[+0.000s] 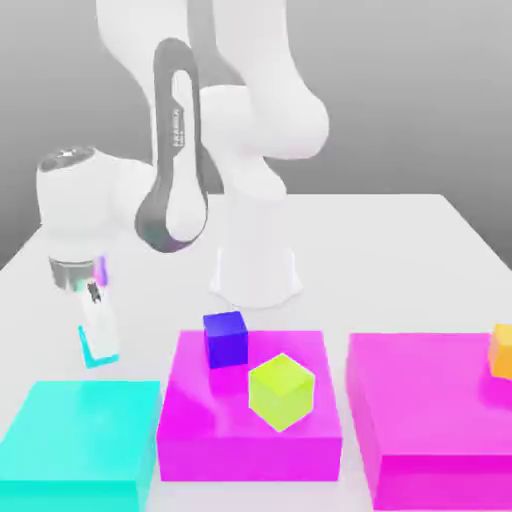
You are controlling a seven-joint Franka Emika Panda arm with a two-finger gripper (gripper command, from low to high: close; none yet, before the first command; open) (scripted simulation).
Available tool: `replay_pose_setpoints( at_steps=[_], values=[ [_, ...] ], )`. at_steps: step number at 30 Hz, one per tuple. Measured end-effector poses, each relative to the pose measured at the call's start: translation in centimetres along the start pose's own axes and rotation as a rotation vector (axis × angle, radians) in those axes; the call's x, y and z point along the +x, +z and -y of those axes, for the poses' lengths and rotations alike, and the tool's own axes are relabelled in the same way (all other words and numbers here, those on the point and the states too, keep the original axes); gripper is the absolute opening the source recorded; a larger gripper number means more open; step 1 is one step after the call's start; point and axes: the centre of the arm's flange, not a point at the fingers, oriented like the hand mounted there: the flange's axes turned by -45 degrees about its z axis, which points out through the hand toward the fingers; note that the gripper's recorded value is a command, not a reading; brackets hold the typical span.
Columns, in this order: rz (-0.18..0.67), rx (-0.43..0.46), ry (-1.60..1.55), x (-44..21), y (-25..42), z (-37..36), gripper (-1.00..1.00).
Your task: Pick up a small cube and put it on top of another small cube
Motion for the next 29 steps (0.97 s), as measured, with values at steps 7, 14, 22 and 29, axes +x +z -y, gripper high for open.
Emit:
replay_pose_setpoints(
  at_steps=[7,14,22,29],
  values=[
    [0.041,0.047,-0.212,-3.3,-4.3,4.9,-1.00],
    [0.049,0.064,-0.584,-9.5,-10.2,10.5,-1.00],
    [0.010,0.009,-0.869,-15.1,-12.3,12.7,-1.00],
    [0.008,0.006,-0.874,-15.3,-8.6,12.6,1.00]
  ],
)
